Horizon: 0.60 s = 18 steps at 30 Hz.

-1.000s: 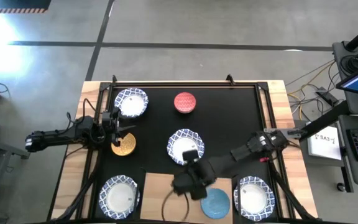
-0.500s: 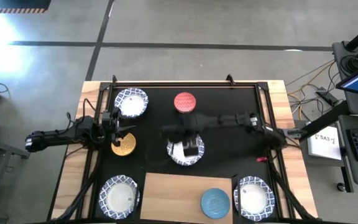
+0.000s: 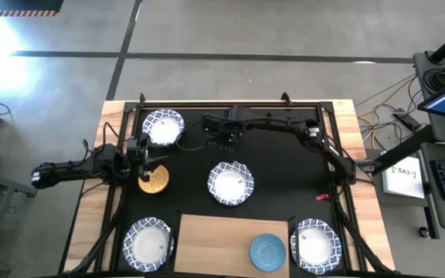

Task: Place and stack bowls onto a shelf
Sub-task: Stack the small red bowl on top of the small light blue bowl on the shelf

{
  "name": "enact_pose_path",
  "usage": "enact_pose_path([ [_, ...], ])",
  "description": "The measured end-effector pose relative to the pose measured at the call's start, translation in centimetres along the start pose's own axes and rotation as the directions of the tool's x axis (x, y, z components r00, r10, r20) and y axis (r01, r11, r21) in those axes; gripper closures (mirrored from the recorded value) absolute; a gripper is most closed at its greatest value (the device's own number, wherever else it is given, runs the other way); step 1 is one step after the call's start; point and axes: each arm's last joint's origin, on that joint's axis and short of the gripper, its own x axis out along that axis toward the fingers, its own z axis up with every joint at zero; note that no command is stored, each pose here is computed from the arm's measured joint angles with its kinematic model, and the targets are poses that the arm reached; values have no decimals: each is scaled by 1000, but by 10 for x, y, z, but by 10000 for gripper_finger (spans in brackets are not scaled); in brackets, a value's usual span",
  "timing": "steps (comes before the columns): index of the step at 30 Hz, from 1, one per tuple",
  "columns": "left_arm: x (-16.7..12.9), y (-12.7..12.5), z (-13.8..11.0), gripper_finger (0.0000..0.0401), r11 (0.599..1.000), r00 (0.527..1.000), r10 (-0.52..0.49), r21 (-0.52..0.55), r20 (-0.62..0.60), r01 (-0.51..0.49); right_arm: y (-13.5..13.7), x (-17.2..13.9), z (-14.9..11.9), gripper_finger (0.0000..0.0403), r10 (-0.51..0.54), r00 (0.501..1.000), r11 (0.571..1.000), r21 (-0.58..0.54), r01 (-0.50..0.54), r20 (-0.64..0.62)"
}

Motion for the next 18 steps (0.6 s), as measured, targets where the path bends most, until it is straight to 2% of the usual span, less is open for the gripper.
enact_pose_path([
  [12,0,0,0,207,1000,1000,0,0,0,0,-35,42,-5,259,-26,999,995,102,23,33],
  [18,0,0,0,207,1000,1000,0,0,0,0,-44,52,-9,261,-66,998,990,129,63,16],
])
